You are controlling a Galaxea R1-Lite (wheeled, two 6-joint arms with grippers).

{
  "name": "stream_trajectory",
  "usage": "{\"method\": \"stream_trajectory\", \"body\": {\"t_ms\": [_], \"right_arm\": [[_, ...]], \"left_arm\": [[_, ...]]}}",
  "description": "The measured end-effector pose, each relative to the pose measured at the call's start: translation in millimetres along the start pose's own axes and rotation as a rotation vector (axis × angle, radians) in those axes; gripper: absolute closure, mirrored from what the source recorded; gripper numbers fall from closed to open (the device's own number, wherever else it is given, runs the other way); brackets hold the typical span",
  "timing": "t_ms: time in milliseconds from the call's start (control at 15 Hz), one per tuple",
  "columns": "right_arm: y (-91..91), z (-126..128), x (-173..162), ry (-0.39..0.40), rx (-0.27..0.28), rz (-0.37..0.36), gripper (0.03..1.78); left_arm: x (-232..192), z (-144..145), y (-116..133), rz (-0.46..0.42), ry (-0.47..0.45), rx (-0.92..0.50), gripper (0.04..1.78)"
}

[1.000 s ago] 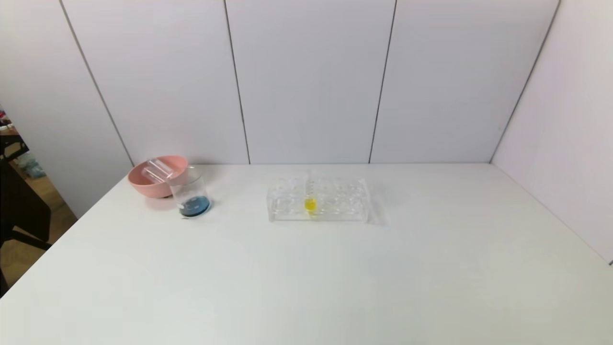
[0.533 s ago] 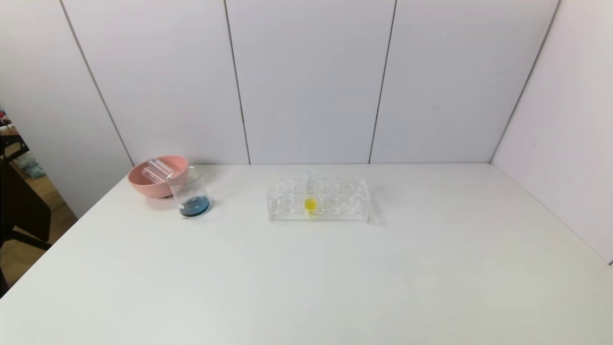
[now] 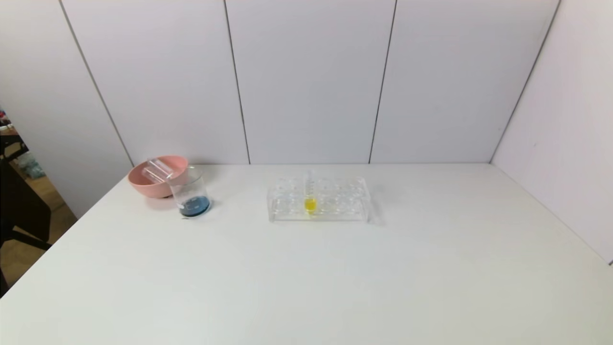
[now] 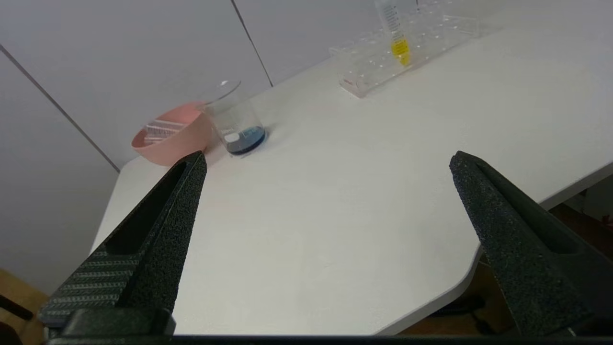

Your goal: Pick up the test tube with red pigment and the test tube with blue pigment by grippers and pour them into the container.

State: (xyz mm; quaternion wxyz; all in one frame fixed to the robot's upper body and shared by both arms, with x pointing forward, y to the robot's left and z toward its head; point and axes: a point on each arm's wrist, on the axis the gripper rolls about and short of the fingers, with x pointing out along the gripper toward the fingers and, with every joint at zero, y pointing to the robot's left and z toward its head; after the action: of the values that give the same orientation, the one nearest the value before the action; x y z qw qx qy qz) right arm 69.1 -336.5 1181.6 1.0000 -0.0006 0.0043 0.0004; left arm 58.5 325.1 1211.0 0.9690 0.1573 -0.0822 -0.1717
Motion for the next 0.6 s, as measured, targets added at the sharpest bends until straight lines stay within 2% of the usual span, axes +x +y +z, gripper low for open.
{"method": "stream_trajectory", "body": {"t_ms": [200, 467, 600], "right_arm": [[0.0, 0.0, 0.0, 0.0, 0.0, 0.0, 0.04], [0.0, 0.0, 0.0, 0.0, 0.0, 0.0, 0.04], [0.0, 0.0, 0.0, 0.0, 0.0, 0.0, 0.04]], "left_arm": [[3.1, -12.7, -0.8, 0.068, 0.046, -0.042, 0.05], [3.6, -20.0, 1.3, 0.224, 0.113, -0.098, 0.05], [3.7, -29.4, 0.1, 0.276, 0.178, -0.158, 0.05]]}}
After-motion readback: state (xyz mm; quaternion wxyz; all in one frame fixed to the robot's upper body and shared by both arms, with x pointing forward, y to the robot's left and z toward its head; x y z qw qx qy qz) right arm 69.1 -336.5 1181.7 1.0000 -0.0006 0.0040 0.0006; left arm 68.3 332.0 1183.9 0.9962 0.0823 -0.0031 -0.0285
